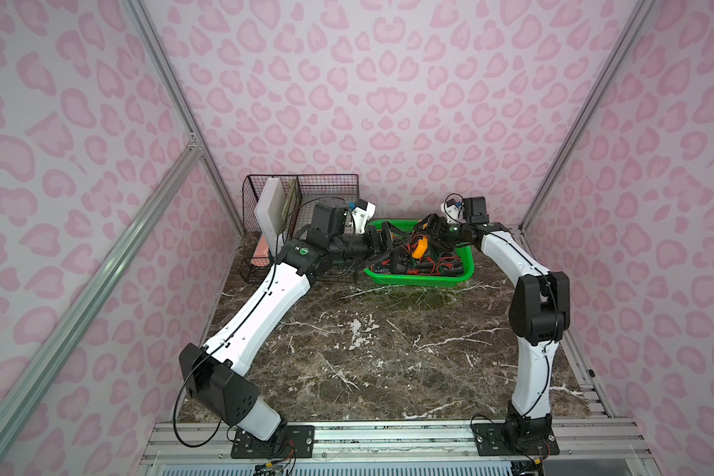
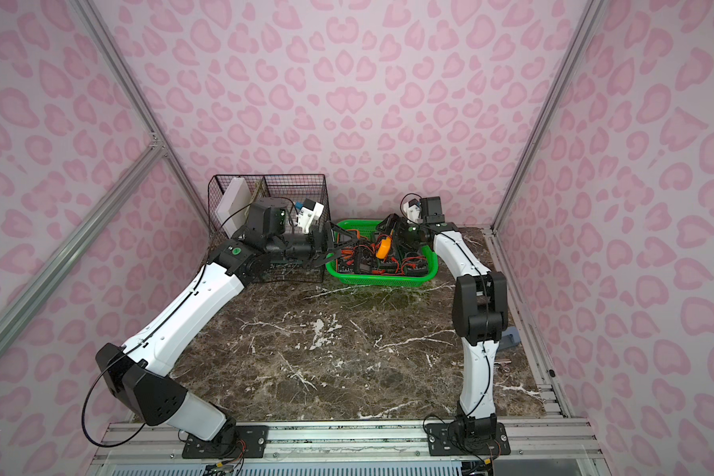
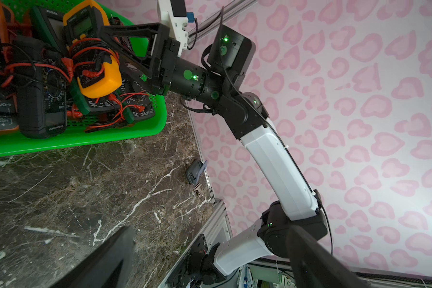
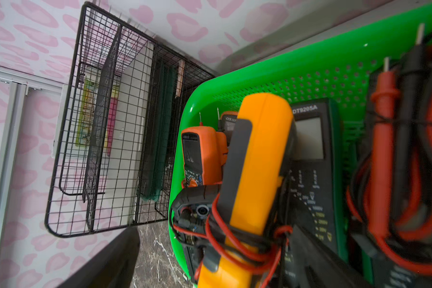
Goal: Put the multimeter into the basket
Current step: Adjust the multimeter in the basket.
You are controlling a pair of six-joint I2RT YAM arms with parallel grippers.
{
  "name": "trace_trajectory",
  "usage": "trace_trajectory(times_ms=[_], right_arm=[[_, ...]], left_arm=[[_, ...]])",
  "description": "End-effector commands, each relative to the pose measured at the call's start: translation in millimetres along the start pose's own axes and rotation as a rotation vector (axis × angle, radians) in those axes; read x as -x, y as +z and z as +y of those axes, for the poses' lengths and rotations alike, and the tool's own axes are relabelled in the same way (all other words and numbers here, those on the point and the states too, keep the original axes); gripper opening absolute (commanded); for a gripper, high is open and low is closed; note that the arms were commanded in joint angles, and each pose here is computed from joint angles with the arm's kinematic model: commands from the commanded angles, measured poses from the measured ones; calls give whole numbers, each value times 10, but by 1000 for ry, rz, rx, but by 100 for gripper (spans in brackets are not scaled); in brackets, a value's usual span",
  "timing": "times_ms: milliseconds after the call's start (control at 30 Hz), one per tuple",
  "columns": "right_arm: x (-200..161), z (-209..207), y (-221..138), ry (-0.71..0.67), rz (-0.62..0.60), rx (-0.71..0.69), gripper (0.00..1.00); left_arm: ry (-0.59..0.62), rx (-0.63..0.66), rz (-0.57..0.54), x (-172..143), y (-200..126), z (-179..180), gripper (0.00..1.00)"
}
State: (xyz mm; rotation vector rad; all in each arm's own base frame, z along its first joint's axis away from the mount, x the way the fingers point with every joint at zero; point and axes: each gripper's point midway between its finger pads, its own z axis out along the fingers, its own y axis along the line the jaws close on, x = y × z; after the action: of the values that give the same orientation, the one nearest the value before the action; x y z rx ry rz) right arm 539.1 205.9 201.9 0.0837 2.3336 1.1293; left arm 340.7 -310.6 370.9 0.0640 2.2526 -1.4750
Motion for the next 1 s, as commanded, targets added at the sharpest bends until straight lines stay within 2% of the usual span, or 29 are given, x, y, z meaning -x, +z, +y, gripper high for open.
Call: trace_trajectory(times_ms=[0, 167, 267, 600, 833, 967], right_arm=[[19, 115, -201, -31, -32, 13, 99], [7, 316, -503, -61, -85, 36, 99], [57, 419, -523, -62, -94, 65, 99], [45, 803, 75, -104, -8, 142, 99], [-55, 538, 358, -64, 32, 92, 99], [20, 416, 176, -49, 4, 76, 99]], left_arm=[[22, -16, -7, 13, -18, -32, 98], [23, -18, -4, 16, 7, -20, 98], [20, -20, -1, 18, 26, -10, 99], [17, 5, 0, -13, -26, 34, 99], [13, 13, -3, -18, -71, 65, 99], [8, 17, -5, -25, -85, 94, 99]])
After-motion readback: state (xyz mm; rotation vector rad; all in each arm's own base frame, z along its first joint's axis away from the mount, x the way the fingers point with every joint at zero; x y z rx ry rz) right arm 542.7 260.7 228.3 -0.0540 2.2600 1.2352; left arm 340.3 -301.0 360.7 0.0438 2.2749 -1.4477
